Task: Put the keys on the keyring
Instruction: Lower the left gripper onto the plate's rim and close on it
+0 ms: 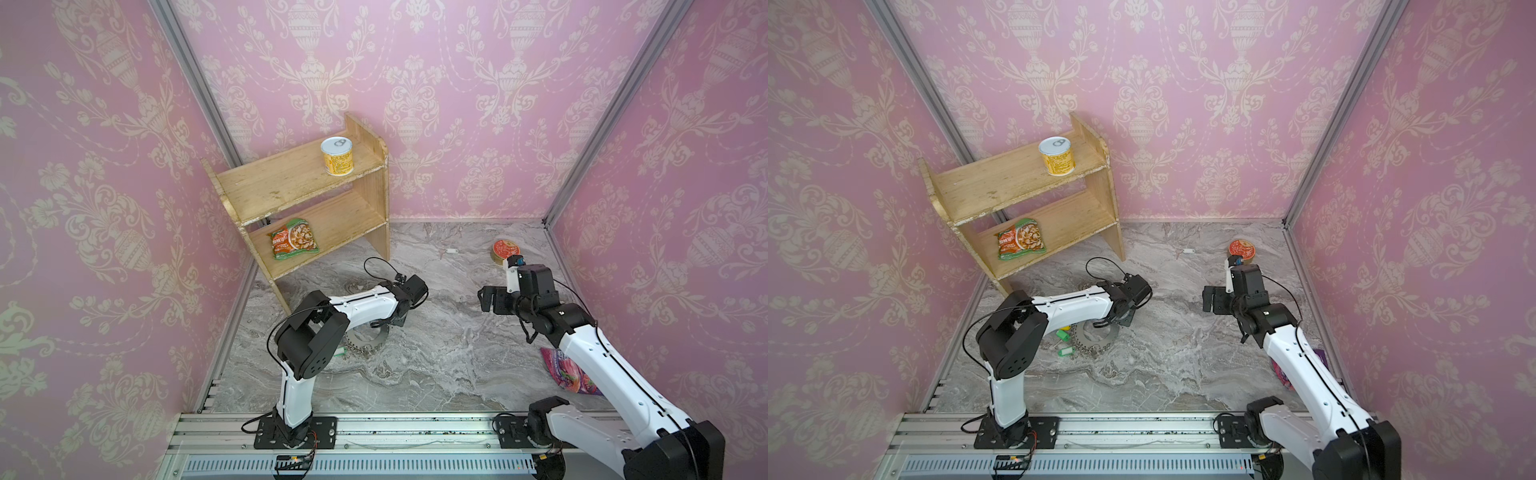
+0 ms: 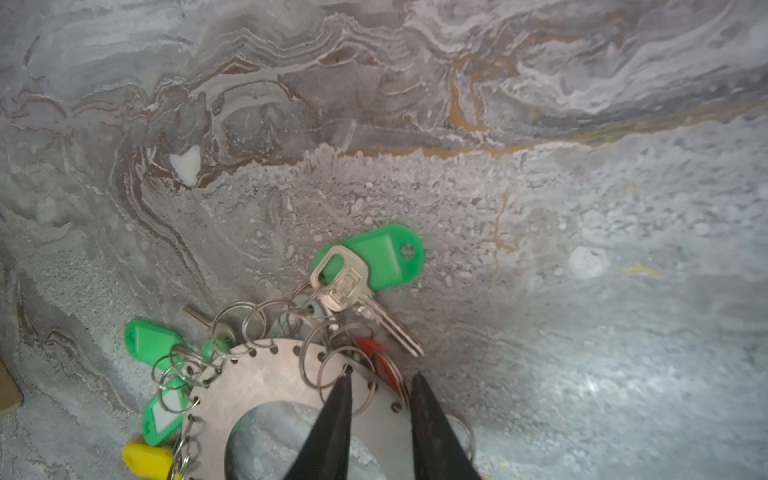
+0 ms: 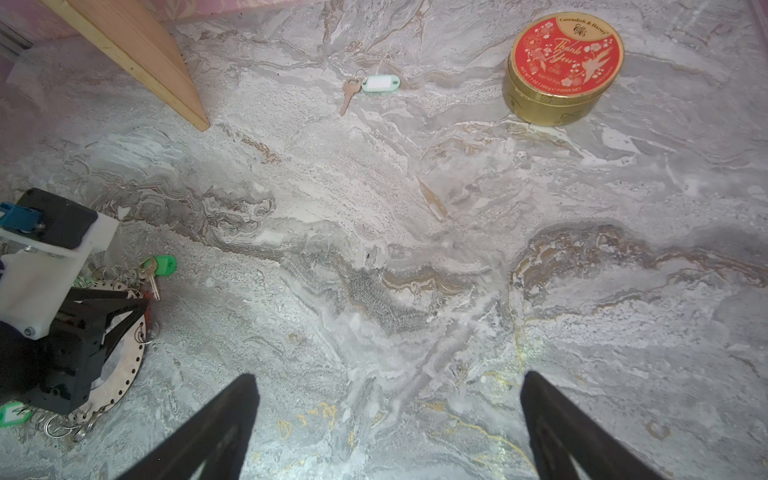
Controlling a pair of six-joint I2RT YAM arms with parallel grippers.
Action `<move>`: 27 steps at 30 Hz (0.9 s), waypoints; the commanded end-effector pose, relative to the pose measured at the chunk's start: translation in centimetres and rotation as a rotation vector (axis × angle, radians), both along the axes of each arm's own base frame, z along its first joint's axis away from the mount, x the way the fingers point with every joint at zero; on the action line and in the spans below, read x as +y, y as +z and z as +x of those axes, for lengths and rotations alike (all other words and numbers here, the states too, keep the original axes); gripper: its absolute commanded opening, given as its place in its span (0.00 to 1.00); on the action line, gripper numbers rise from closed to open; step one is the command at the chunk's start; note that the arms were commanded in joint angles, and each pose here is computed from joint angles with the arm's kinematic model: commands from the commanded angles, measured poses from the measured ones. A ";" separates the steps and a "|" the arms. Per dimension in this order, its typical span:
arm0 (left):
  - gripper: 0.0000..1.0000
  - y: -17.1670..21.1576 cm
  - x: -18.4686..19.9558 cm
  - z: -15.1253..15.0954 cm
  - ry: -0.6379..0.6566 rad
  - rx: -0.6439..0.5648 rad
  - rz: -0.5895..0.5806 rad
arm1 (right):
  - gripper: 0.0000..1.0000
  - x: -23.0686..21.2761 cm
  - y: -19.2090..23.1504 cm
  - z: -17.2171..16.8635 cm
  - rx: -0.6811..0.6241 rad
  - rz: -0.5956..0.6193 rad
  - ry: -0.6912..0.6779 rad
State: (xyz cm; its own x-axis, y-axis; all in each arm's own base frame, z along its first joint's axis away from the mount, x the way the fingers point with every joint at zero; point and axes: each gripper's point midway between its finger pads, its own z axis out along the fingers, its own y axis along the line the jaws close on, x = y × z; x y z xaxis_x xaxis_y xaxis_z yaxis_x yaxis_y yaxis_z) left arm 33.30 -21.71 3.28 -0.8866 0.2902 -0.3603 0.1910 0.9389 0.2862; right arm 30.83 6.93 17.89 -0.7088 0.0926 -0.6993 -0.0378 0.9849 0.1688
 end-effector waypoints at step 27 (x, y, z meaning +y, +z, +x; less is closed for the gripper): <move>0.18 0.3 -0.8 -0.3 -0.012 0.012 -0.028 | 1.00 -0.5 0.8 -0.1 -0.020 -0.038 -0.010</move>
State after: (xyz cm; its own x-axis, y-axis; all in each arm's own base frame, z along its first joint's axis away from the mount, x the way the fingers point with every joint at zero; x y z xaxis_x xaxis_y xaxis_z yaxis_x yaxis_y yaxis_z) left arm 33.23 -21.94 3.57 -0.8859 0.2870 -0.3643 0.1938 0.9428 0.2714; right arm 30.87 6.54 17.86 -0.7063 0.0927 -0.7018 -0.0223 0.9880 0.1529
